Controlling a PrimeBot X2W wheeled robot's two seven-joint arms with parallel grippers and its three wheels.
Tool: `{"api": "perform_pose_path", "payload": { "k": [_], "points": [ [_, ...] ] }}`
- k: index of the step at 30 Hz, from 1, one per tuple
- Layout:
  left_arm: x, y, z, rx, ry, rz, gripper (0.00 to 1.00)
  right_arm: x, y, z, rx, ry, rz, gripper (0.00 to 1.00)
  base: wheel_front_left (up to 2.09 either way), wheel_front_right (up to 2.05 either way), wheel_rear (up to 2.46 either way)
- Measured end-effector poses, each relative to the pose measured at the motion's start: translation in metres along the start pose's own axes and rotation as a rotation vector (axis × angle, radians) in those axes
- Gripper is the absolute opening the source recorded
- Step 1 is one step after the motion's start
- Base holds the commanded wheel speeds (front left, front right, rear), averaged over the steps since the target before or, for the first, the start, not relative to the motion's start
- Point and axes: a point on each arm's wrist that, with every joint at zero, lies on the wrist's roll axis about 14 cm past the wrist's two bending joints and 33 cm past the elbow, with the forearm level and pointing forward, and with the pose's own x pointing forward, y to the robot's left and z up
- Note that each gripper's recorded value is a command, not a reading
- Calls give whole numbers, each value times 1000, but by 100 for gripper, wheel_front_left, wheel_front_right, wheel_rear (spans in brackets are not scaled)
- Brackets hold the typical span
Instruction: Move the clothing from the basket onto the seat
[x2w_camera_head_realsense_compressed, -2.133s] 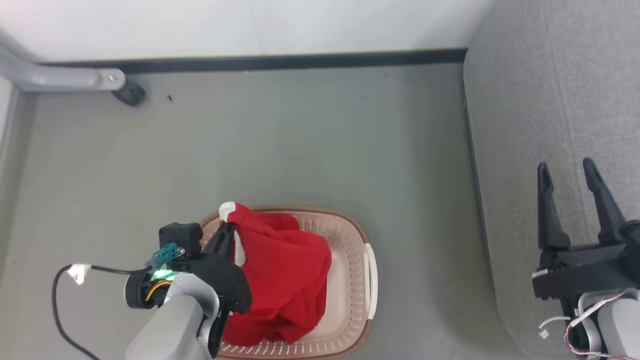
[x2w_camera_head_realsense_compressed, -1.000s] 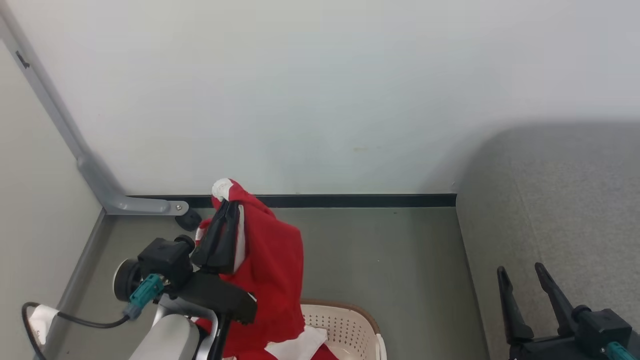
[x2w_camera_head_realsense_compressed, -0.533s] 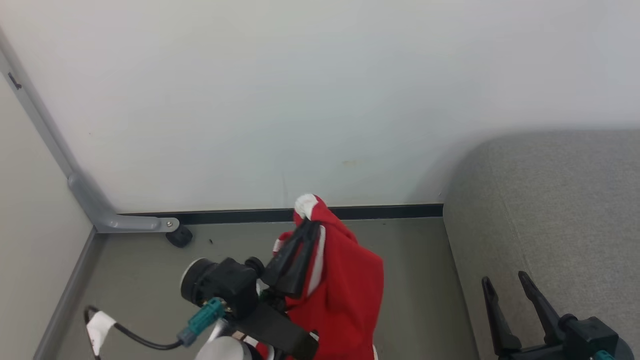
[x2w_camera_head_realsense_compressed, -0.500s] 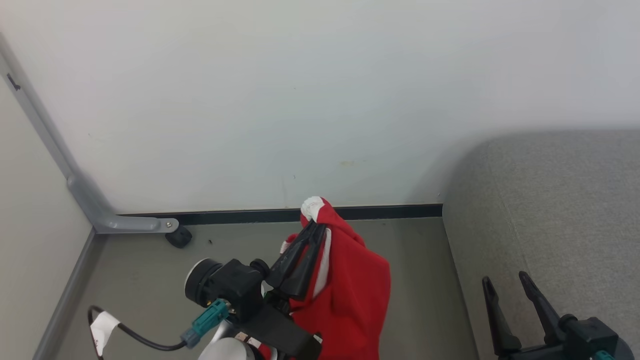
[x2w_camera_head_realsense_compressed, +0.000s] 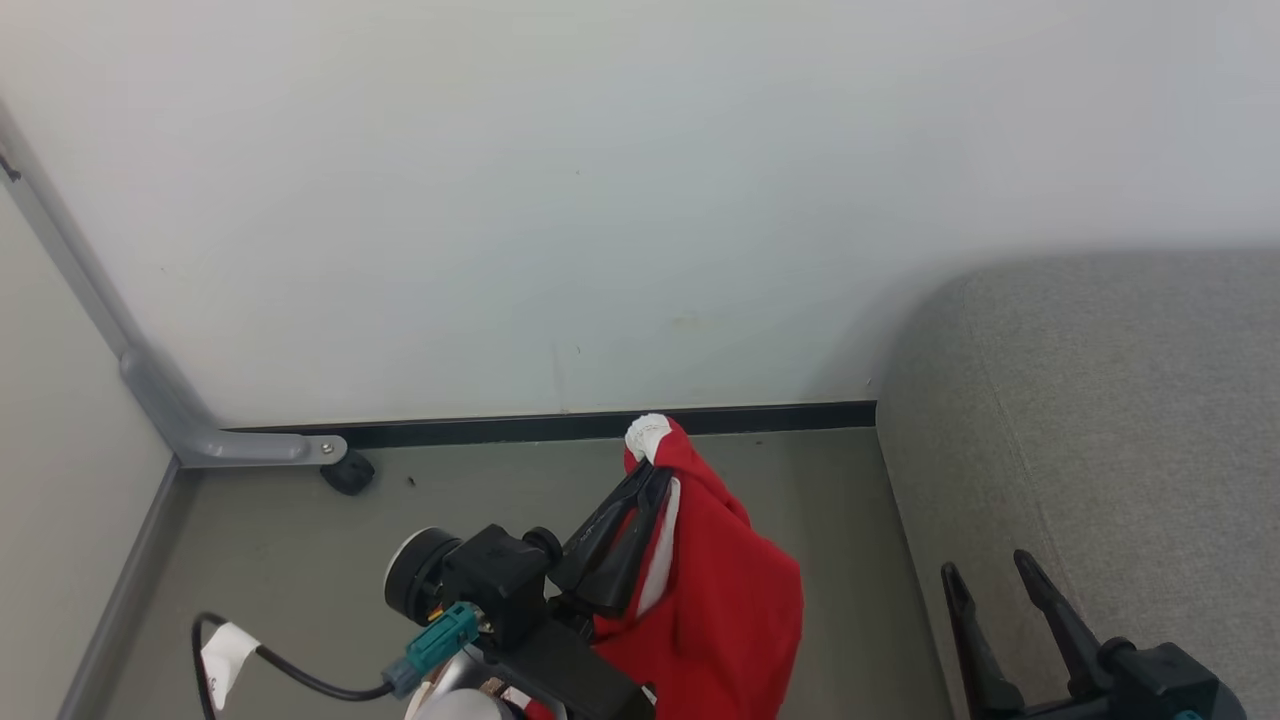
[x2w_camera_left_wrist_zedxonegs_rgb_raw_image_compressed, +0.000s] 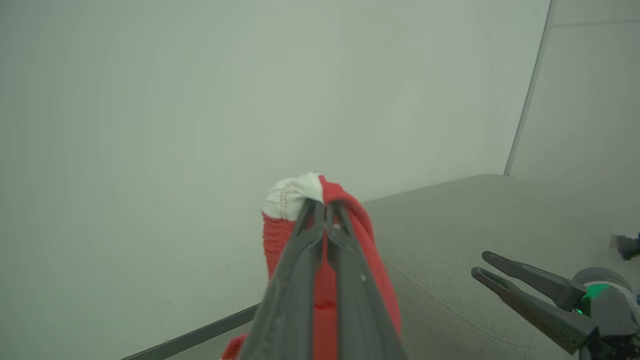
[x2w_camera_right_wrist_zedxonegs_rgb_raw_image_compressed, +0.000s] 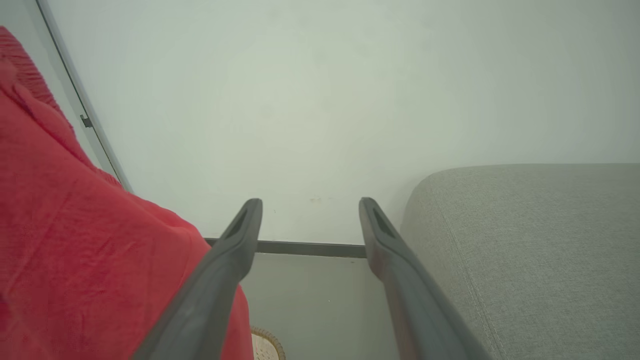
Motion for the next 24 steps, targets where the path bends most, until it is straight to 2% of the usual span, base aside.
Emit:
{"api": "perform_pose_path", "payload": {
  "k": [12,24],
  "points": [
    [-1,3,1,-1,11,15,0,5,16,0,8,7,61,100,0,0,0],
    [-5,14,6,3,9,51,0,31,86,13,16,-10,307,100,0,0,0]
  ]
}}
